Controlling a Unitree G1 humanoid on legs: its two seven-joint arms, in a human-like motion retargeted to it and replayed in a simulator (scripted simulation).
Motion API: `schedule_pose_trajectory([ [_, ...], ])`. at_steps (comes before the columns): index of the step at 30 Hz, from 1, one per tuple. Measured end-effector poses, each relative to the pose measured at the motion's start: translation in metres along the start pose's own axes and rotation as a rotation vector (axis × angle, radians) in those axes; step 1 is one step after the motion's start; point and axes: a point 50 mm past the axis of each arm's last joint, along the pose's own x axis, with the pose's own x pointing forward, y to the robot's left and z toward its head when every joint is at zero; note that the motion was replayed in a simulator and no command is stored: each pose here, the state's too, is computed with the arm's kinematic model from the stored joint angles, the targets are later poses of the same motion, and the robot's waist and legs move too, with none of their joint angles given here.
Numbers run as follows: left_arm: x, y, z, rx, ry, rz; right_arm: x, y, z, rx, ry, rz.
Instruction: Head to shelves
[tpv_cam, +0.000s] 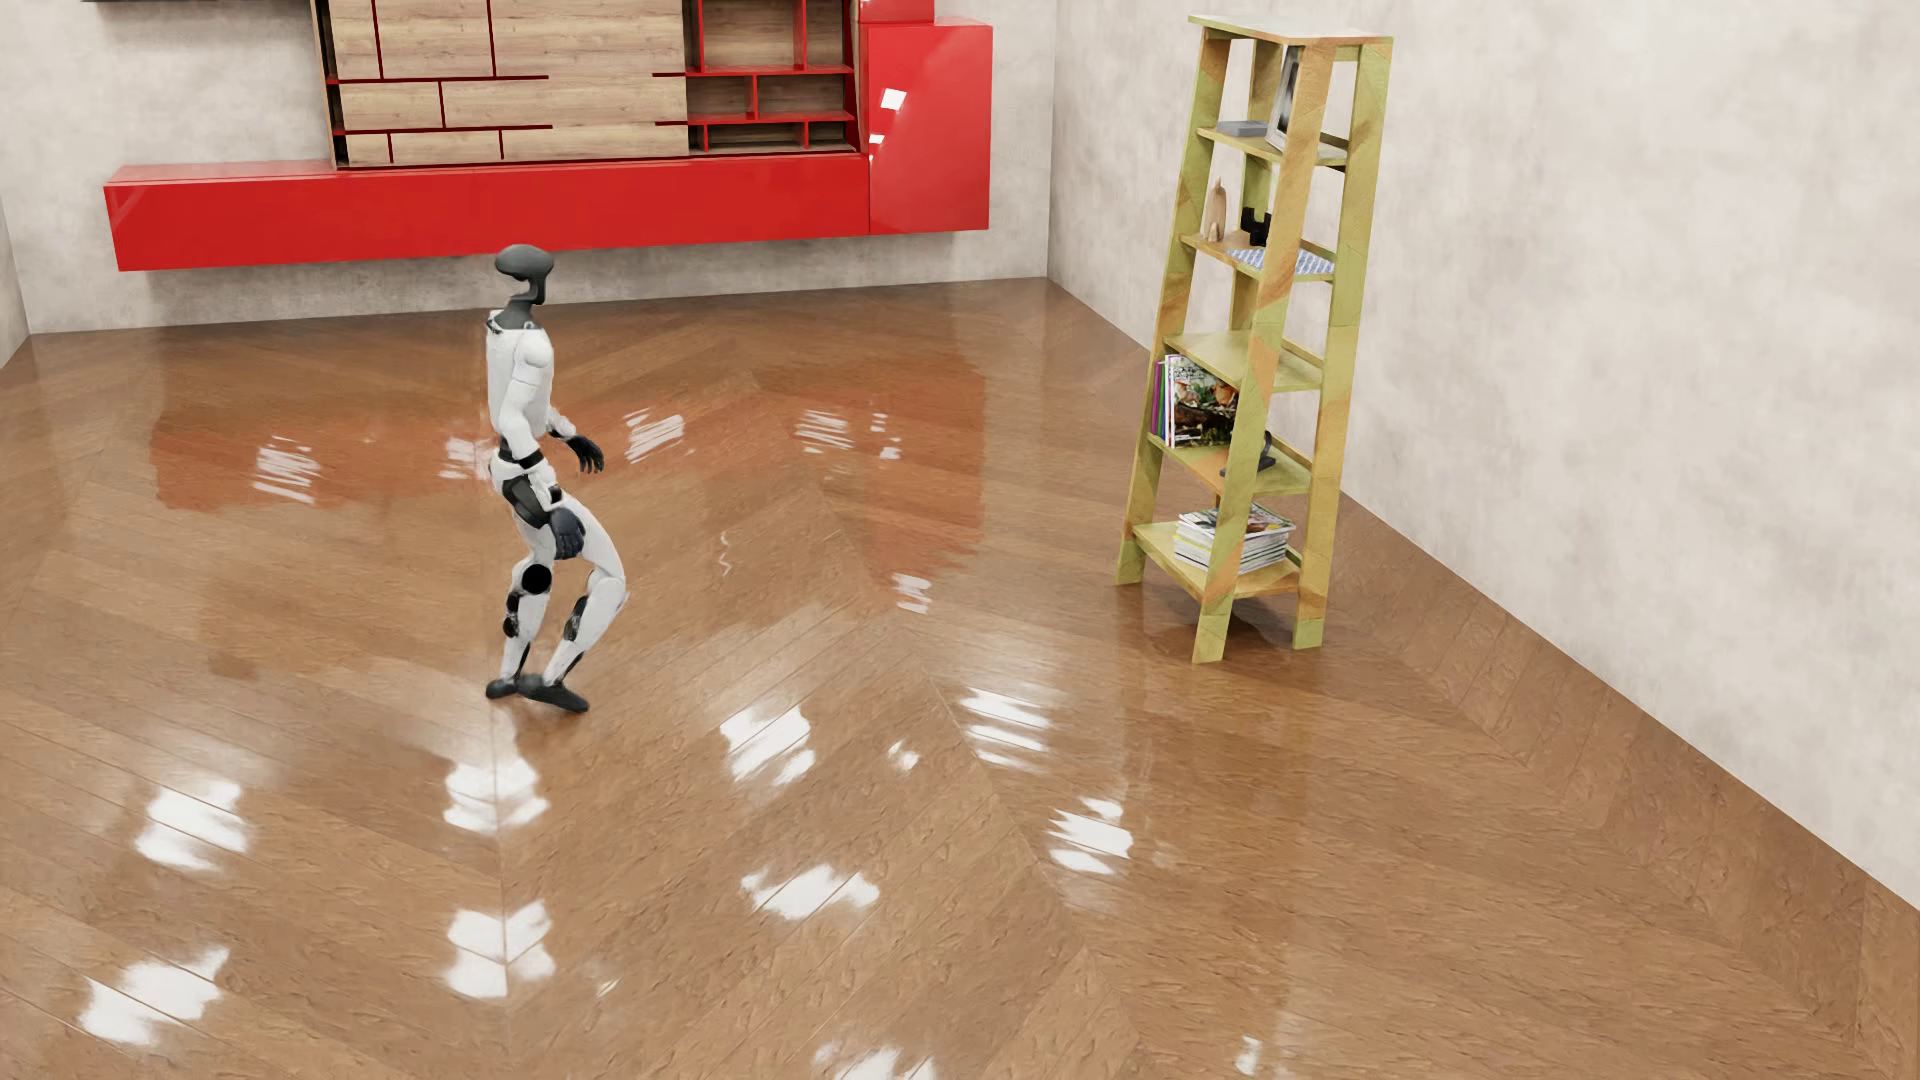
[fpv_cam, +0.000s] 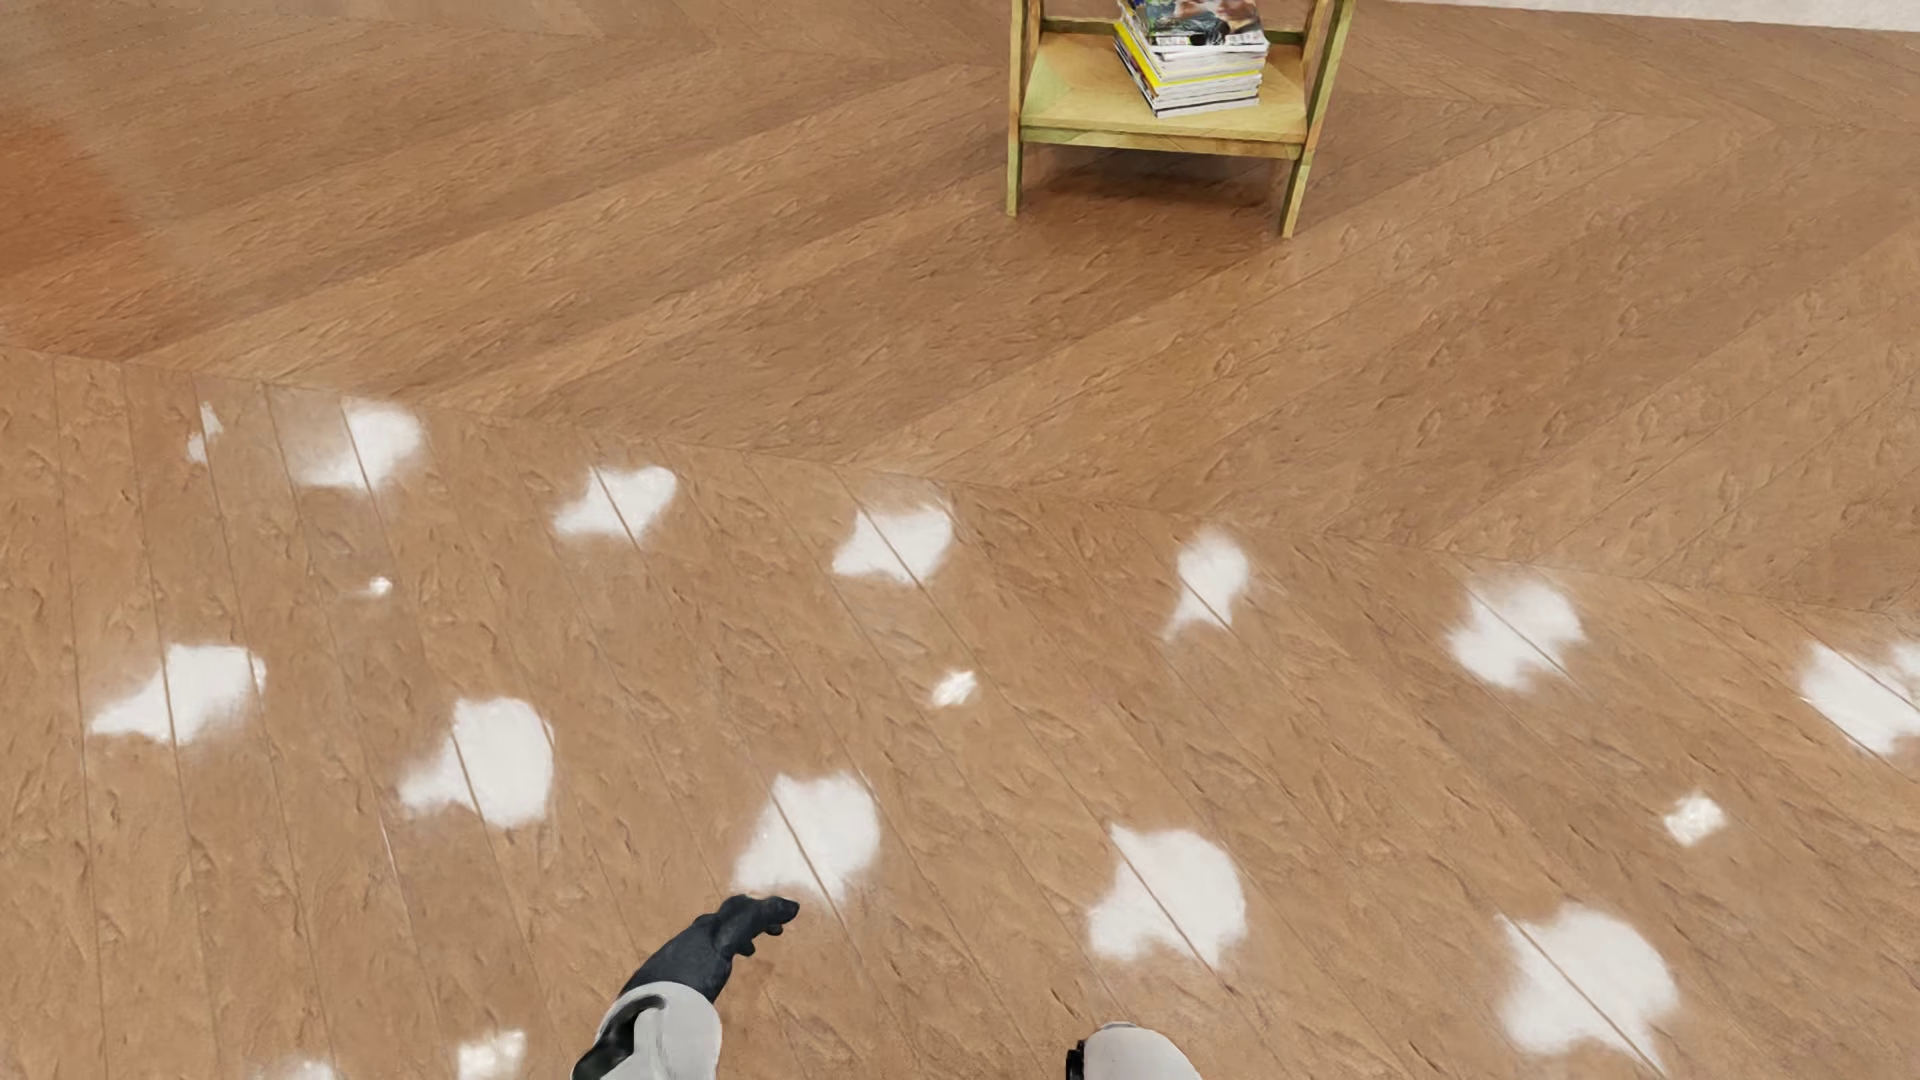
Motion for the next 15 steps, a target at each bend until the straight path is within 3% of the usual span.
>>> schedule_pose_trajectory([
  [3, 0.010, 0.033, 0.057, 0.182, -0.210, 0.075, -0.013, 0.024, -0.010, 0.151, 0.037, 0.021],
  [7, 0.009, 0.044, 0.098, 0.323, -0.389, 0.084, -0.029, 0.077, -0.023, 0.149, 0.168, 0.235],
  [10, 0.019, 0.012, 0.065, 0.233, -0.187, 0.005, -0.029, 0.090, -0.025, -0.004, 0.224, 0.371],
  [11, 0.020, -0.003, 0.055, 0.274, -0.116, -0.065, -0.026, 0.087, -0.017, -0.013, 0.187, 0.376],
  [13, 0.020, -0.026, 0.034, 0.492, -0.037, -0.262, -0.018, 0.071, 0.001, 0.041, 0.092, 0.293],
  [15, 0.014, -0.037, 0.003, 0.481, 0.039, -0.334, -0.004, 0.038, 0.022, 0.067, 0.025, 0.103],
])
